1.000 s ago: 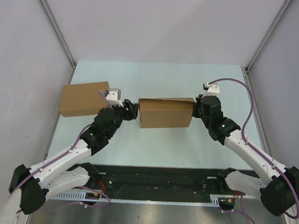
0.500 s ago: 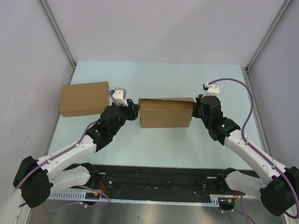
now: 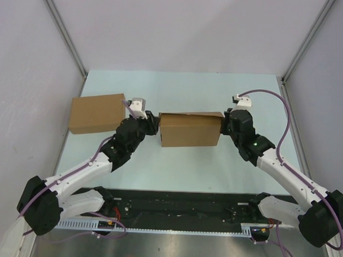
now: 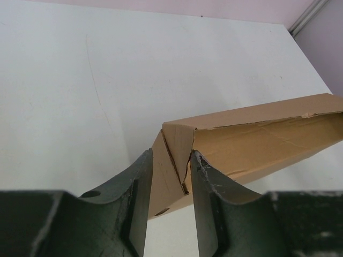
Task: Fold the paper box
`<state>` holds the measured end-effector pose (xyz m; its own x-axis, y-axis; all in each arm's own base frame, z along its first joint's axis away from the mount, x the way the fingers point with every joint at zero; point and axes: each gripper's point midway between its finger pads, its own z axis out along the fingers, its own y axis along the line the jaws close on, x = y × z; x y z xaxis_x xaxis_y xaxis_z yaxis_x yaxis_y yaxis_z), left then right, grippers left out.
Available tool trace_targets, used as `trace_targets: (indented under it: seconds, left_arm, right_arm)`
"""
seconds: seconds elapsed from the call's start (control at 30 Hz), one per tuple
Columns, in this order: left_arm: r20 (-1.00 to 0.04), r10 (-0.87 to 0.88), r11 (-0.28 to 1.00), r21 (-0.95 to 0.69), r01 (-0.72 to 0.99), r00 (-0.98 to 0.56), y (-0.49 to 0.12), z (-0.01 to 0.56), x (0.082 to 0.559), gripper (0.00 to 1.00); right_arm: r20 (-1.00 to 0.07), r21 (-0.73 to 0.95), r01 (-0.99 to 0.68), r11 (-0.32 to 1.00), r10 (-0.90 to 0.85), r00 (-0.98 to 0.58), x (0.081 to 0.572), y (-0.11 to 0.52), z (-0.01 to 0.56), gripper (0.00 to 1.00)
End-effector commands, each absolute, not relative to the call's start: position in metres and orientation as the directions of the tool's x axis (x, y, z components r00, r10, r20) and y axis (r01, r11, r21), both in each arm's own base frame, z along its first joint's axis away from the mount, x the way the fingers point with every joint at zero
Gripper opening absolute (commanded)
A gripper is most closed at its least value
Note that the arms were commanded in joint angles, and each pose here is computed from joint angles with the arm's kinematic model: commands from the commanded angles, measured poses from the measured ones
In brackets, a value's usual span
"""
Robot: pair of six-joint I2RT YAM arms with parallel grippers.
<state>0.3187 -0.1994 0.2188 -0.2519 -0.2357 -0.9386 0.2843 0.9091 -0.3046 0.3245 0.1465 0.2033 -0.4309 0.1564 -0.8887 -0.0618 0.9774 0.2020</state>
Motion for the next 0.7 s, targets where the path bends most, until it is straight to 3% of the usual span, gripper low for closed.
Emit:
trace_targets:
  seconds: [0.0,0.4,0.67]
  left_arm:
    - [-0.944,-0.265,0.894,-0.317,0.316,-0.196,-0.206,0.246,0.328,0.37]
    - [-0.946,-0.271,0.892,-0.317,0.323,-0.179,-0.208,0.256,0.333,0.31]
    - [-0.944,-0.259,0.892,-0.315,0.324,-0.204,-0.212,0.244,0.335,0.14]
  right_arm:
    - [-0.852,0.175,-0.05,0.983,0.126,-0.508,0.315,0.147,0.183,0.0]
    - [-0.852,0.17,-0.053,0.984,0.12,-0.51,0.315,0.147,0.182,0.0]
    - [-0.852,0.172,-0.06,0.983,0.118,-0.509,0.314,0.151,0.182,0.0]
